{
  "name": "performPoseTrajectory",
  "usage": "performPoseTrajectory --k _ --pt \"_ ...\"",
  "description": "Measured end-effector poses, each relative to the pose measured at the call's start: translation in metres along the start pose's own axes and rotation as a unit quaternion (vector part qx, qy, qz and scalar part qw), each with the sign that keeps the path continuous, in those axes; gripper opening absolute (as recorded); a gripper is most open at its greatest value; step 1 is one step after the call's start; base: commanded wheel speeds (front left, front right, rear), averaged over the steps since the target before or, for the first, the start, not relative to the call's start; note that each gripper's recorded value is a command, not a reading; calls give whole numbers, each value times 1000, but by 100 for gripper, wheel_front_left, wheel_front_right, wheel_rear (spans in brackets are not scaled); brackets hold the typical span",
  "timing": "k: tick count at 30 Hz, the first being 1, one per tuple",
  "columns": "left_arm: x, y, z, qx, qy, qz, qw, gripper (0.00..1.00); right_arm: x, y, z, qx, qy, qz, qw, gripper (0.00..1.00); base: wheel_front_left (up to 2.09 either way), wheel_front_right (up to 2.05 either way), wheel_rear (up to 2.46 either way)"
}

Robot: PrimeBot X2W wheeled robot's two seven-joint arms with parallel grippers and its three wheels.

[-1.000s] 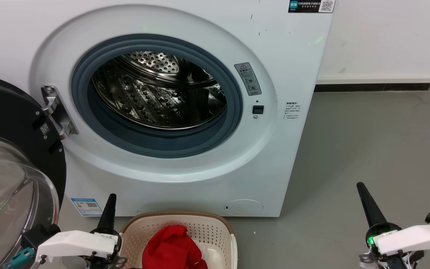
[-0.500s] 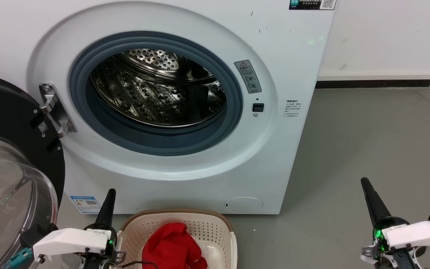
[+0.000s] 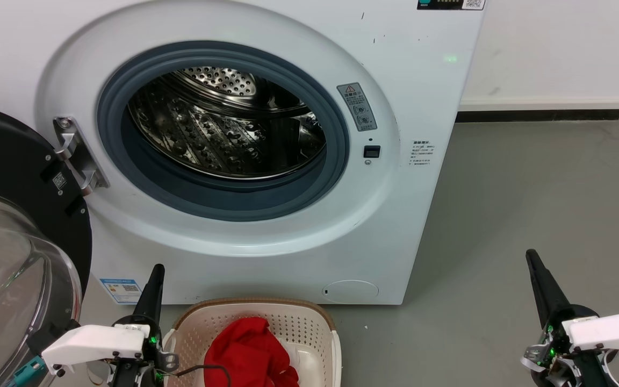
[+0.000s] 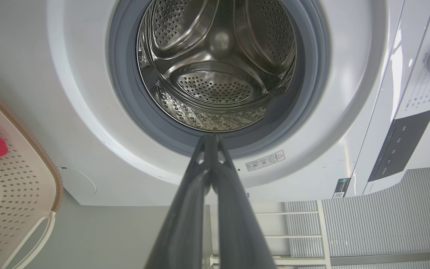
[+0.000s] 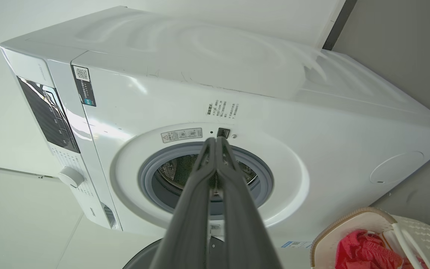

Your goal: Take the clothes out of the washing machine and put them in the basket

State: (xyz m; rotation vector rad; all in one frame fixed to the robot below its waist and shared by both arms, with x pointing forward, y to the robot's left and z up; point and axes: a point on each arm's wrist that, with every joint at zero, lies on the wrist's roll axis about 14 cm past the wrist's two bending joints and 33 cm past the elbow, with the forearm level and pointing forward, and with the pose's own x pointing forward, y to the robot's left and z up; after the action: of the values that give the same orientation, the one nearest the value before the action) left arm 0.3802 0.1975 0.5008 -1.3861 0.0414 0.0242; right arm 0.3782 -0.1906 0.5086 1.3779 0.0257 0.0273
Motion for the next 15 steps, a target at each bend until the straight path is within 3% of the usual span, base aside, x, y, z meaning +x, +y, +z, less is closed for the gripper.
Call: performPoseTrajectory --k 15 --pt "4 -2 2 -58 -3 -10 998 0 5 -4 6 60 -11 -4 998 0 0 0 0"
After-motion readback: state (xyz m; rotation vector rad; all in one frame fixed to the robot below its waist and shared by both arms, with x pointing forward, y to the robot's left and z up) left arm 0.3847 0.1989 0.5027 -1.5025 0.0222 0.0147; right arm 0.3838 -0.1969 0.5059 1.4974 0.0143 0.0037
